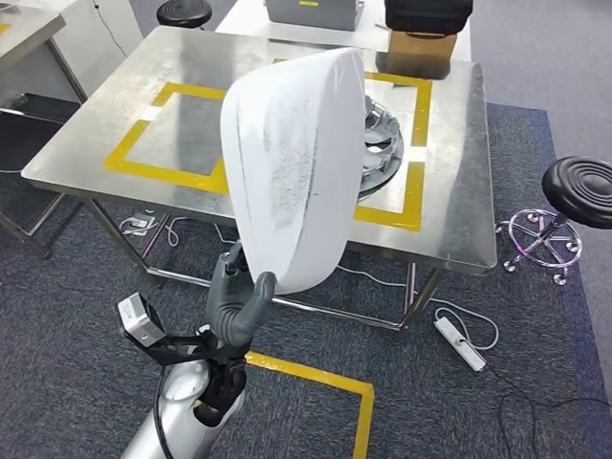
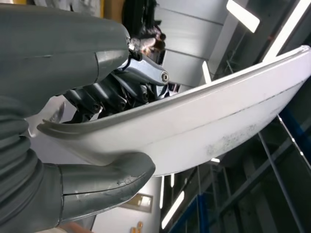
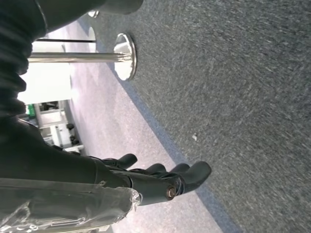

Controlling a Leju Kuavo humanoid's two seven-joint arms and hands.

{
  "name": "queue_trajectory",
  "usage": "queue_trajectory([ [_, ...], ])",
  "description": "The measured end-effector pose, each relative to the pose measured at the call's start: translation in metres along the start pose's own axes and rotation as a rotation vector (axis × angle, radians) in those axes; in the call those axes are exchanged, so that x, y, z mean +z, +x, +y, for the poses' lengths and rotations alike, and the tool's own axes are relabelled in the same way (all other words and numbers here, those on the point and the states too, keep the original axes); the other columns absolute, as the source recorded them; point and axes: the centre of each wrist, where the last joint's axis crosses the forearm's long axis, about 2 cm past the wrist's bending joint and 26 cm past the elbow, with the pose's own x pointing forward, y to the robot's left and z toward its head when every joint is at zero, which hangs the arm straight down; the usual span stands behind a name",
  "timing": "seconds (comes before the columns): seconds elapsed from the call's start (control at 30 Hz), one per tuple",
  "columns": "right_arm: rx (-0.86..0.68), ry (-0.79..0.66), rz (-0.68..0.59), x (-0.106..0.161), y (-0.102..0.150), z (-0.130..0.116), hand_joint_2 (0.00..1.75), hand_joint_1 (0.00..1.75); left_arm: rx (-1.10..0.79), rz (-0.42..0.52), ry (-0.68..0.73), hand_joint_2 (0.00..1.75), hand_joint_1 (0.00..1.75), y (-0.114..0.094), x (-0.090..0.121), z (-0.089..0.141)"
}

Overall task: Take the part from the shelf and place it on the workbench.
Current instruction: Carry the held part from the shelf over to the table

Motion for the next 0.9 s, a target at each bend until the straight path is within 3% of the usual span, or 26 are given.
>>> queue_trajectory([
  [0.9,0.004,0.01,0.004,-0.0002,-0.0026,0.0017,1.75,0.0,0.006,-0.022,-0.01,1.75,1.75,0.003,-0.0003,0.0015],
])
